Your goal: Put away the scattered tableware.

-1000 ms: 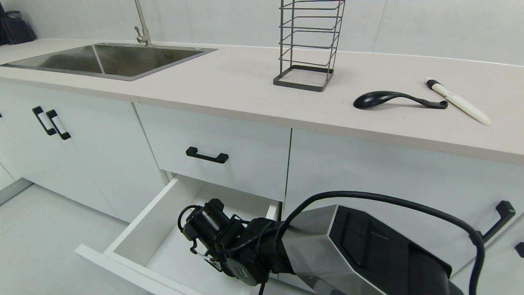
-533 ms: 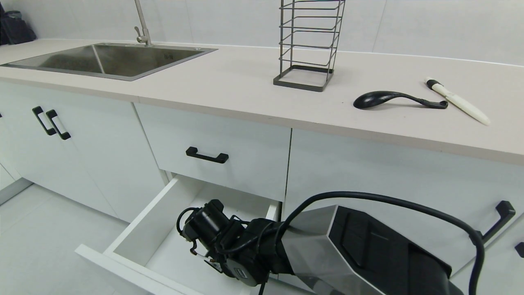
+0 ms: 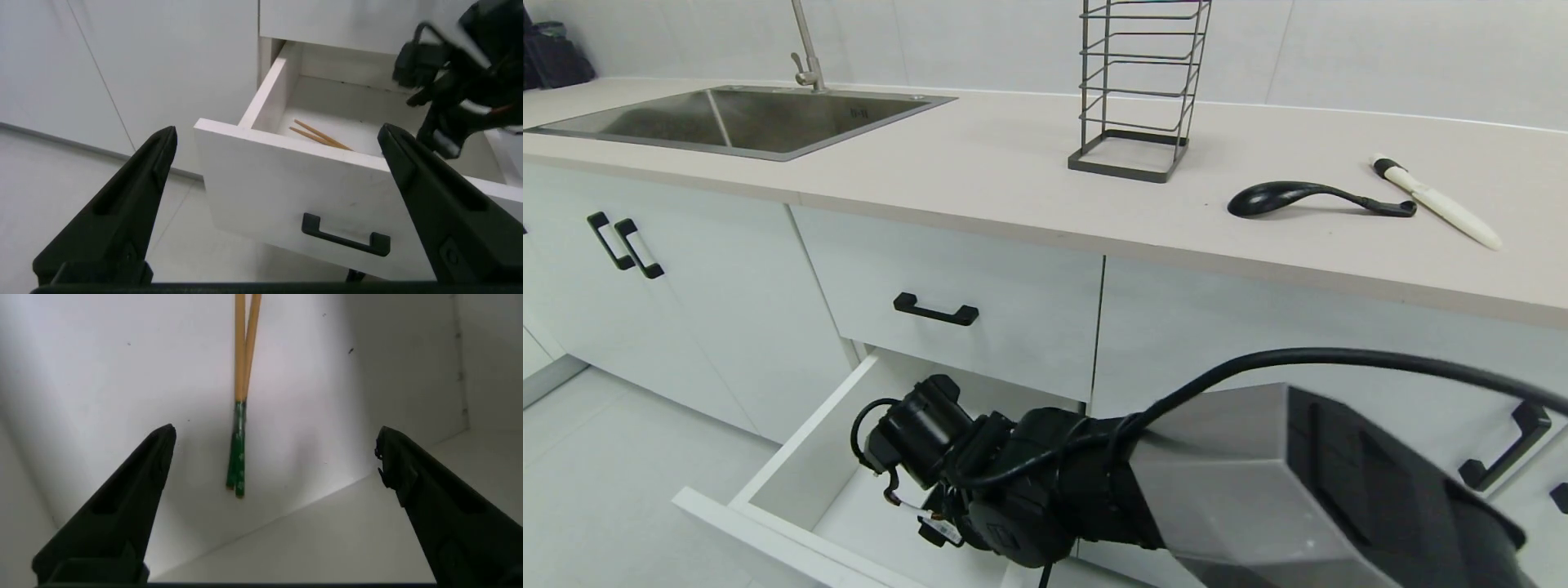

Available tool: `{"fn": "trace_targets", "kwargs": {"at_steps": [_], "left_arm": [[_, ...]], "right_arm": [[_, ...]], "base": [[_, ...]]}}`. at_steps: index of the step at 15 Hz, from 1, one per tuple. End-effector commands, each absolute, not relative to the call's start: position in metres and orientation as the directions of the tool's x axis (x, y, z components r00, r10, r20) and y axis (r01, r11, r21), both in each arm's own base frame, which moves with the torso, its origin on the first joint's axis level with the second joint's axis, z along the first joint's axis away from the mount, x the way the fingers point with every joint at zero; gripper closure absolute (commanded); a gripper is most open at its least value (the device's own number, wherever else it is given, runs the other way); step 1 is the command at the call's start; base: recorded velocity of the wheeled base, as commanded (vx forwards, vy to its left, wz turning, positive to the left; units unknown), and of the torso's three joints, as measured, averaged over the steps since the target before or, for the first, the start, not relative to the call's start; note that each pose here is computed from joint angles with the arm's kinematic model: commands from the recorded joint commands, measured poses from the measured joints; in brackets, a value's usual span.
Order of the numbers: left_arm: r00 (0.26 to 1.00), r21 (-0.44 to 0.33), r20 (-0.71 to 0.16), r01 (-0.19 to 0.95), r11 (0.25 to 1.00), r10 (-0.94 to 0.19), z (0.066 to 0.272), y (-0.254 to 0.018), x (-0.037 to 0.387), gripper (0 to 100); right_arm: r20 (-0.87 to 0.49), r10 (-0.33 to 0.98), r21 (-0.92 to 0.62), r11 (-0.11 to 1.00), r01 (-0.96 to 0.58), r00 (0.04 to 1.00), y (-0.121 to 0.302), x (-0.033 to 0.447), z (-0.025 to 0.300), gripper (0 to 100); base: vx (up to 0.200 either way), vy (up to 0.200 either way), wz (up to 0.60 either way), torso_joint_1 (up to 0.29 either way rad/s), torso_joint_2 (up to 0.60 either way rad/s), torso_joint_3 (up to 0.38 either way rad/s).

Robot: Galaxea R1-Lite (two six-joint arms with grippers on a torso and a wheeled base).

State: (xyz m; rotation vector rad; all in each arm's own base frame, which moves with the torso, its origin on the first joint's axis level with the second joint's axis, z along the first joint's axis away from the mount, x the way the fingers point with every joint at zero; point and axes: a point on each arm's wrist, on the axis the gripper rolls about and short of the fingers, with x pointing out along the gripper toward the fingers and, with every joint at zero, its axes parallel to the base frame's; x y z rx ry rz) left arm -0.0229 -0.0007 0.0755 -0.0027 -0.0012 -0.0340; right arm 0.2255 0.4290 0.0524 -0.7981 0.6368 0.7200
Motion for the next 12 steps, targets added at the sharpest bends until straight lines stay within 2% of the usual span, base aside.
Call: {"fn": "trace_targets", "kwargs": {"at_steps": [1,2,4,5,7,8,12], "left_arm": [[0.999,-0.003,0.0,0.034,0.999,-0.034,0.075,-0.001,-0.023,0],[0.999,-0.003,0.0,0.034,0.999,-0.034,0.075,-0.001,-0.023,0],[0.999,-0.003,0.0,0.034,0.999,-0.034,0.075,-0.001,-0.023,0],[0.999,-0.003,0.0,0.034,0.999,-0.034,0.075,-0.001,-0.023,0],[0.999,-0.003,0.0,0.034,0.999,-0.034,0.075,-0.001,-0.023,0],[0.999,-0.003,0.0,0.034,0.999,-0.034,0.075,-0.001,-0.023,0],[0.999,-0.002,0.0,0.035,0.999,-0.035,0.075,-0.001,-0.023,0]], "right_arm": [[-0.675,0.45,-0.384,0.461,-0.8,0.584,0.408,0.175,0.153,0],[-0.657,0.501,-0.36,0.447,-0.819,0.563,0.399,0.161,0.174,0],[-0.623,0.606,-0.282,0.415,-0.865,0.494,0.385,0.147,0.191,0],[-0.609,0.635,-0.262,0.404,-0.876,0.475,0.384,0.144,0.192,0],[-0.482,0.79,-0.172,0.338,-0.925,0.378,0.375,0.137,0.197,0],[-0.405,0.856,-0.129,0.295,-0.947,0.322,0.366,0.132,0.197,0],[-0.361,0.871,-0.096,0.321,-0.942,0.333,0.327,0.122,0.16,0]], "base": [[0.0,0.0,0.0,0.0,0.0,0.0],[0.0,0.0,0.0,0.0,0.0,0.0],[0.0,0.0,0.0,0.0,0.0,0.0],[0.0,0.0,0.0,0.0,0.0,0.0],[0.0,0.0,0.0,0.0,0.0,0.0],[0.0,0.0,0.0,0.0,0.0,0.0],[0.0,0.0,0.0,0.0,0.0,0.0]]}}
